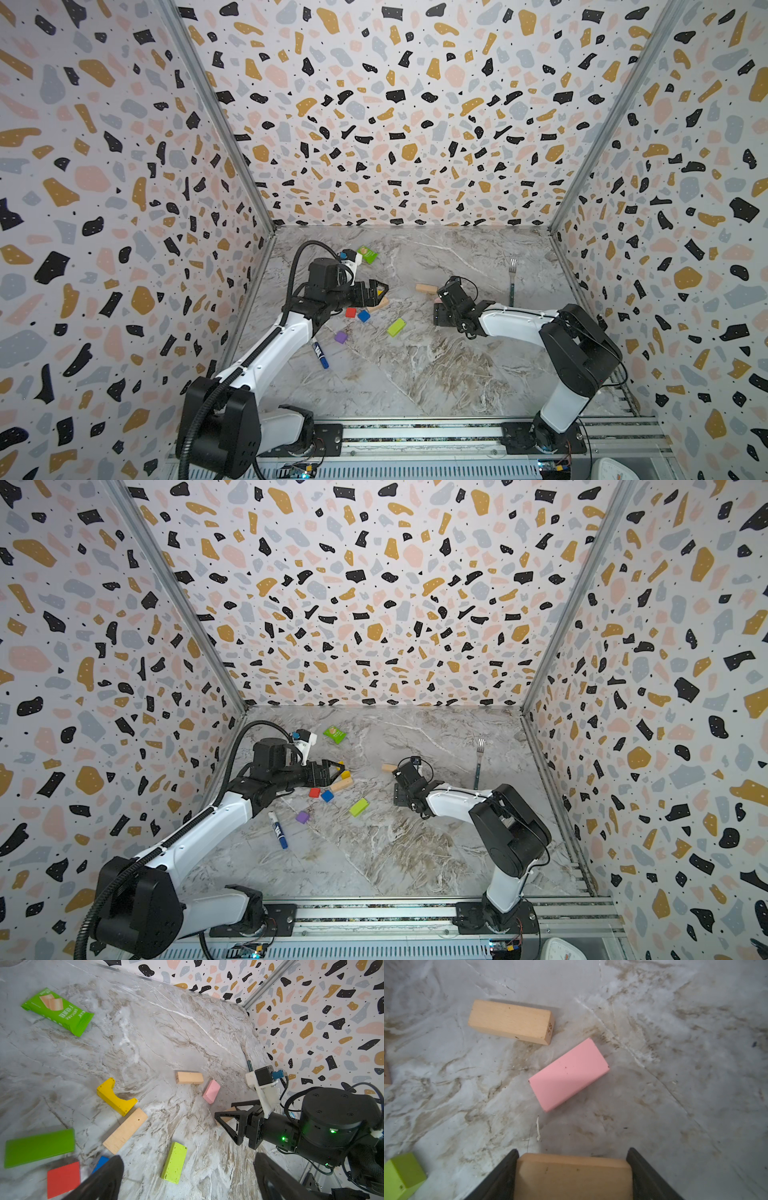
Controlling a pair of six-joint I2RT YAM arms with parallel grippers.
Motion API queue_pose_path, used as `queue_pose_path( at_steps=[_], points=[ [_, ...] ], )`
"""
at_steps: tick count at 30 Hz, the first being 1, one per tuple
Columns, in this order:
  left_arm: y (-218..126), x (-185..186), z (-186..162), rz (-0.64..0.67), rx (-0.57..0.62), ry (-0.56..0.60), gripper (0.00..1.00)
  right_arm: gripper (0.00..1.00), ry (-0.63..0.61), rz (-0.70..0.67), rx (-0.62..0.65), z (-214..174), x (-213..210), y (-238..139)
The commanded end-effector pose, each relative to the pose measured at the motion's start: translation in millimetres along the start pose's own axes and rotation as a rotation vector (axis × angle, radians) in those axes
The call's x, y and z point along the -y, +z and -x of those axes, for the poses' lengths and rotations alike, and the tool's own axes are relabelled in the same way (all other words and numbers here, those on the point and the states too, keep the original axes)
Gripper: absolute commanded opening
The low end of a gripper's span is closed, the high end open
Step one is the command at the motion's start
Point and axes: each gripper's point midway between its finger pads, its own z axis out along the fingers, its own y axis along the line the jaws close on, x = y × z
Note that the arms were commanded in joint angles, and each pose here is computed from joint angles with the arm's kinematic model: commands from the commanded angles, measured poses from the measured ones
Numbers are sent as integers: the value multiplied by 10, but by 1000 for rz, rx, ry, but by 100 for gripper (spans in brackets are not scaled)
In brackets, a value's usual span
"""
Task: Build the wood block tower
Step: 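Carry the wood bar with the right gripper toward the pink block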
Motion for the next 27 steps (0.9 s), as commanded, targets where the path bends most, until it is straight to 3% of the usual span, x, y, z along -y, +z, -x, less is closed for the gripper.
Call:
queue_pose_path(
  at_steps=[1,9,17,27],
  points=[
    [24,39,38,-20,20,28,99,58,13,-31,13,25,51,32],
    [20,35,41,-16,21,31,99,65,-3,-50,3,9,61,81],
    [21,32,37,-12,16,32,99,84,-3,-47,-4,-10,51,74],
    [13,33,35,-11,15,35,99,97,-12,-41,5,65,22,7]
  ],
)
